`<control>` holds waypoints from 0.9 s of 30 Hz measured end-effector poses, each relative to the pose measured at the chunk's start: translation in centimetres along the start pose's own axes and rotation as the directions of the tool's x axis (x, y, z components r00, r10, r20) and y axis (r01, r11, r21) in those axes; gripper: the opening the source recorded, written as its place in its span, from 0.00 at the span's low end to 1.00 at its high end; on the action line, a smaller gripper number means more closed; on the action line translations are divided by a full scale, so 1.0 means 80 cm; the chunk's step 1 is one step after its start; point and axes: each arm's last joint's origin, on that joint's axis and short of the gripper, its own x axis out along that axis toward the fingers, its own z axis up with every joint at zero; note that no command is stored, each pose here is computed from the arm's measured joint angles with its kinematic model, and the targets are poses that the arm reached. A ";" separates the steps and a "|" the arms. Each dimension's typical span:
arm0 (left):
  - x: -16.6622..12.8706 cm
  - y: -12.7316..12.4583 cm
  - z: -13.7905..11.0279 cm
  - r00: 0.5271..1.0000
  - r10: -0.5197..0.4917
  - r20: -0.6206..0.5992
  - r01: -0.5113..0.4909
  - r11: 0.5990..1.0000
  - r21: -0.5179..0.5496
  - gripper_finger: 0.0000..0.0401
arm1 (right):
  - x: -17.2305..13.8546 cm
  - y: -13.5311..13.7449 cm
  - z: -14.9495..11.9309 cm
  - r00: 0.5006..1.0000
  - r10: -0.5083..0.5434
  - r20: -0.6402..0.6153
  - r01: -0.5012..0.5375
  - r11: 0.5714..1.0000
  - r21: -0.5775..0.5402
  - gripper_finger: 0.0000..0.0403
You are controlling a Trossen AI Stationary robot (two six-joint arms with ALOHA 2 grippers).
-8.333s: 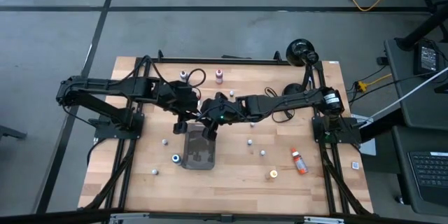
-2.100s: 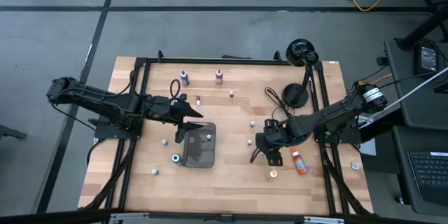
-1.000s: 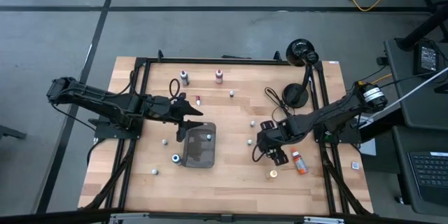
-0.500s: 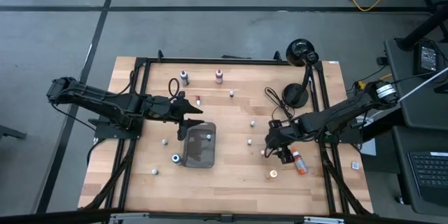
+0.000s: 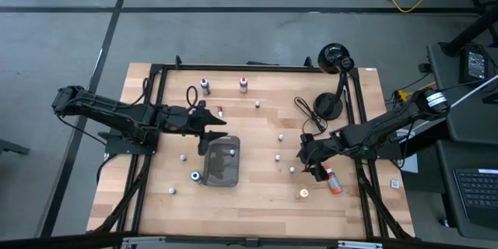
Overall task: Pick & Place food coloring
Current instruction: Put the bottom red food coloring bottle into the bin
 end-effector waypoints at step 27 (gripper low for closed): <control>0.000 0.000 0.004 0.999 0.024 0.036 -0.023 1.000 -0.012 0.47 | 0.022 -0.001 -0.034 0.980 -0.002 0.197 0.004 1.000 -0.013 0.72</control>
